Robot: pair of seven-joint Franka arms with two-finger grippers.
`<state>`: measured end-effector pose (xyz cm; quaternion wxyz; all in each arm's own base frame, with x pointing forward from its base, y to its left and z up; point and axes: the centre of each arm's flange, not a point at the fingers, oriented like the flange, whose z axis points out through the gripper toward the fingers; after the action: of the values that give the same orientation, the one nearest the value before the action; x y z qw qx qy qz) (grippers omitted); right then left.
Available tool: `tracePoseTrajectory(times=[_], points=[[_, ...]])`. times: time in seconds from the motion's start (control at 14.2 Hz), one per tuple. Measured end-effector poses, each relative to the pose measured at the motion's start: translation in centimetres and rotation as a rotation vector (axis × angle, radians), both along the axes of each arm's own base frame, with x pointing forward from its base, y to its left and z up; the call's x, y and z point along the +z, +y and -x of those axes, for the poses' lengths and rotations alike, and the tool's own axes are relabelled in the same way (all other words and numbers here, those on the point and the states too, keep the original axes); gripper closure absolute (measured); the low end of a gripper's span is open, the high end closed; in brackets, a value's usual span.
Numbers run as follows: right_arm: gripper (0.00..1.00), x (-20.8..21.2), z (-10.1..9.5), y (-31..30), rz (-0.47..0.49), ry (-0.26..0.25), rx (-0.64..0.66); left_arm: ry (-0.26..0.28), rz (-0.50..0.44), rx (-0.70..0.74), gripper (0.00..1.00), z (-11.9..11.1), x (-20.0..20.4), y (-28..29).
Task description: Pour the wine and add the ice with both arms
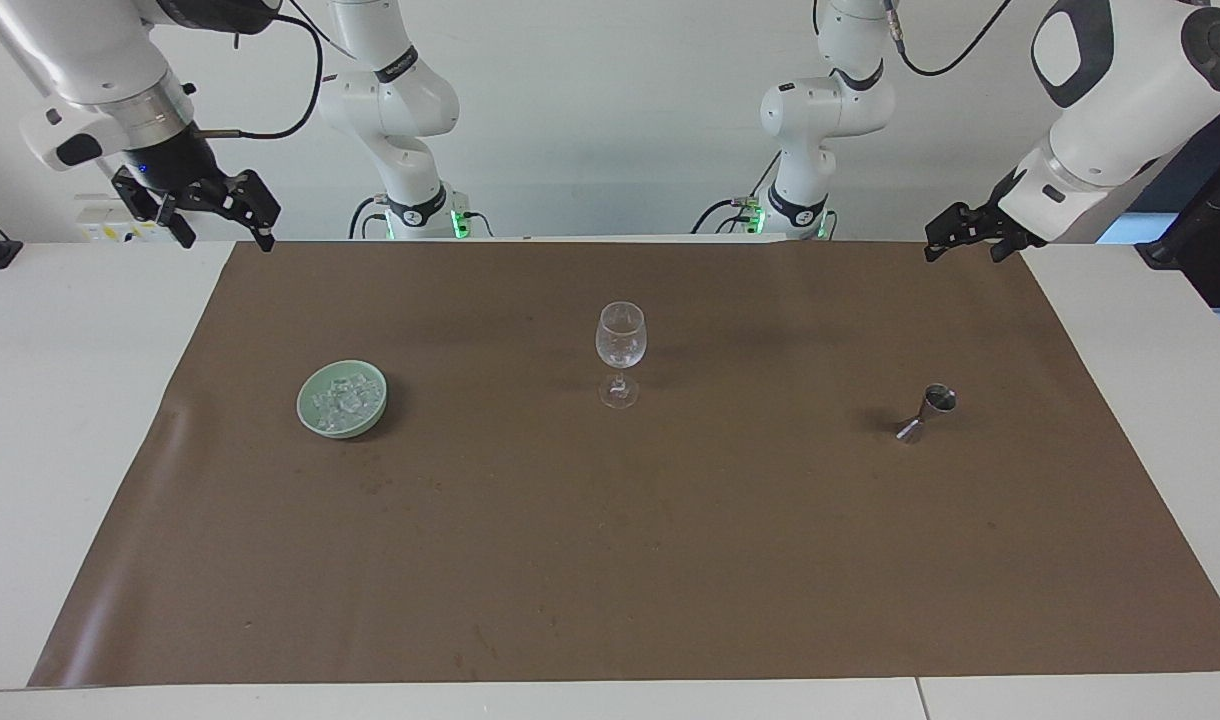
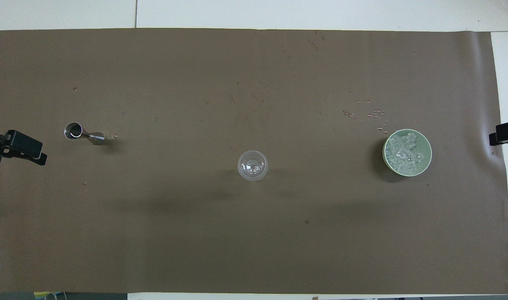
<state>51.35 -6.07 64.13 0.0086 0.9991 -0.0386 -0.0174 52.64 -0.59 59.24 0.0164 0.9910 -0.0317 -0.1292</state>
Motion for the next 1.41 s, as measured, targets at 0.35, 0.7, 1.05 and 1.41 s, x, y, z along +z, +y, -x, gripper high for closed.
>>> tracePoseTrajectory(times=[0.35,0.7,1.05,1.41], points=[[0.0,0.0,0.0,0.0,0.0,0.0,0.0,-0.014,-0.002,0.011,0.0,-0.2,0.1,0.1],[0.0,0.0,0.0,0.0,0.0,0.0,0.0,-0.16,-0.002,0.01,0.0,-2.2,0.3,-0.2],[0.0,0.0,0.0,0.0,0.0,0.0,0.0,-0.125,0.011,0.101,0.0,-3.1,-1.3,0.4],[0.0,0.0,0.0,0.0,0.0,0.0,0.0,-0.012,0.046,0.603,0.0,-6.9,-4.9,2.3]])
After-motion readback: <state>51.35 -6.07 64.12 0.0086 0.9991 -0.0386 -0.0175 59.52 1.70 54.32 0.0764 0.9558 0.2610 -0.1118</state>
